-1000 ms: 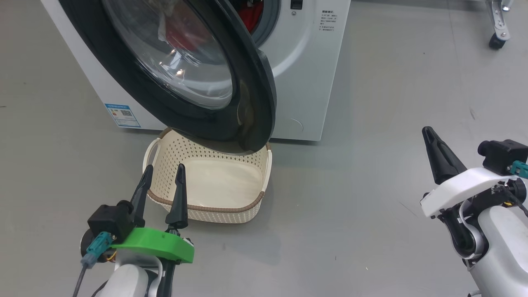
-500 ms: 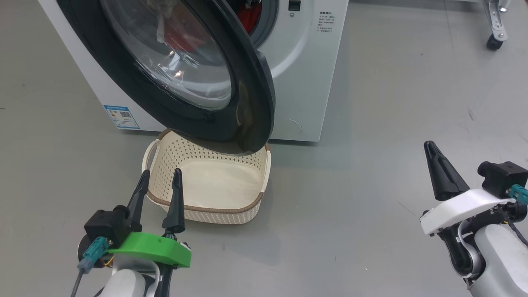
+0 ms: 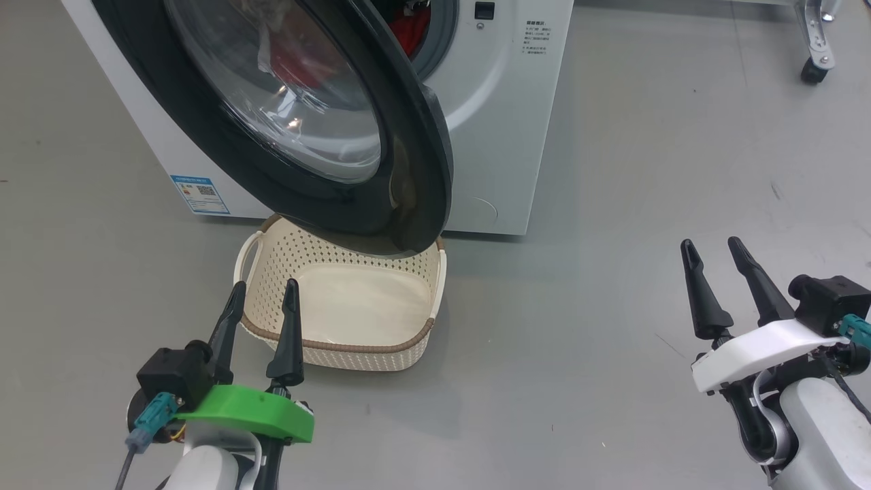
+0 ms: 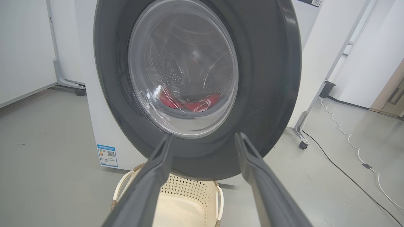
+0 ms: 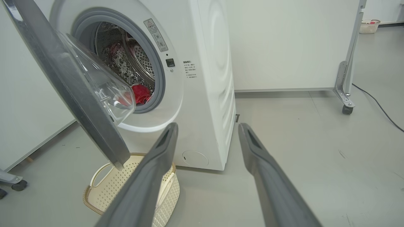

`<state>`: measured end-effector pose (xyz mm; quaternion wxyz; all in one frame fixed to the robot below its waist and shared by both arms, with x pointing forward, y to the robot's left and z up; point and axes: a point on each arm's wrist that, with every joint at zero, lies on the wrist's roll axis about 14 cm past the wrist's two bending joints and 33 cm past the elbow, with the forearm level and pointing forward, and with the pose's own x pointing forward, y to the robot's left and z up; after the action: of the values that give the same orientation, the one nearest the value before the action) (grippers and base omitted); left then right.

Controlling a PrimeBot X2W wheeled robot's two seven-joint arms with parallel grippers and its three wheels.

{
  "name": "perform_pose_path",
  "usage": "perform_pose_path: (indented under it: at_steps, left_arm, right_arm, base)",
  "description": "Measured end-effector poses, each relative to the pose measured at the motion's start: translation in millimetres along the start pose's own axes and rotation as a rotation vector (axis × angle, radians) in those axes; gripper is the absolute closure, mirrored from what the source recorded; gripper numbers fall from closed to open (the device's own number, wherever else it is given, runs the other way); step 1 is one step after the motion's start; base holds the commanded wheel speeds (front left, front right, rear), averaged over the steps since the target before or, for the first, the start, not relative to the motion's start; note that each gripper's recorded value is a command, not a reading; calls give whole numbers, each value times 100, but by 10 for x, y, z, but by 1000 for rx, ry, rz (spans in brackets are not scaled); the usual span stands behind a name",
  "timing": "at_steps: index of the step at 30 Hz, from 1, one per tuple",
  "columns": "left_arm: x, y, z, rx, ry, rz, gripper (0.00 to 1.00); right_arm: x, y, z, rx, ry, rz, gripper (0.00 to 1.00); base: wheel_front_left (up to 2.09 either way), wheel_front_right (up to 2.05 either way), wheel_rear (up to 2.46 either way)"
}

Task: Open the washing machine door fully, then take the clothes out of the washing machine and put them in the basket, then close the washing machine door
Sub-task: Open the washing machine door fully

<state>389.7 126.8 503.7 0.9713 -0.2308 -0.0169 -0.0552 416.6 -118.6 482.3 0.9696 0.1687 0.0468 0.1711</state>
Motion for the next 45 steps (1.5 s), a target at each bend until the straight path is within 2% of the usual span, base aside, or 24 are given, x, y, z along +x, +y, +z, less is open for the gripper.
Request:
perform_pose_path:
  at_steps: [28, 29, 30, 31, 41, 45]
  left_arm:
    - [-37, 45, 0, -1, 0, 15, 0]
    - [-36, 45, -1, -1, 0, 14, 0]
    - [-34, 41, -4, -1, 1, 13, 0]
    - [-32, 37, -8, -2, 2, 12, 0]
    - [-30, 75, -89, -4, 25, 22, 0]
    - [-29, 99, -139, -6, 39, 26, 0]
  right_arm:
    - [18, 94, 11, 2, -22, 21, 0]
    - [22, 98, 12, 3, -22, 22, 23]
    - [27, 100, 17, 3, -24, 24, 76]
    - [34, 97, 20, 3, -25, 25, 100]
    - [243, 153, 104, 30, -41, 59, 100]
    - [420, 146, 165, 111, -39, 58, 100]
  base:
    - [0, 0, 0]
    - [0, 0, 0]
    - [0, 0, 0]
    - [0, 0, 0]
    - [0, 0, 0]
    - [0, 0, 0]
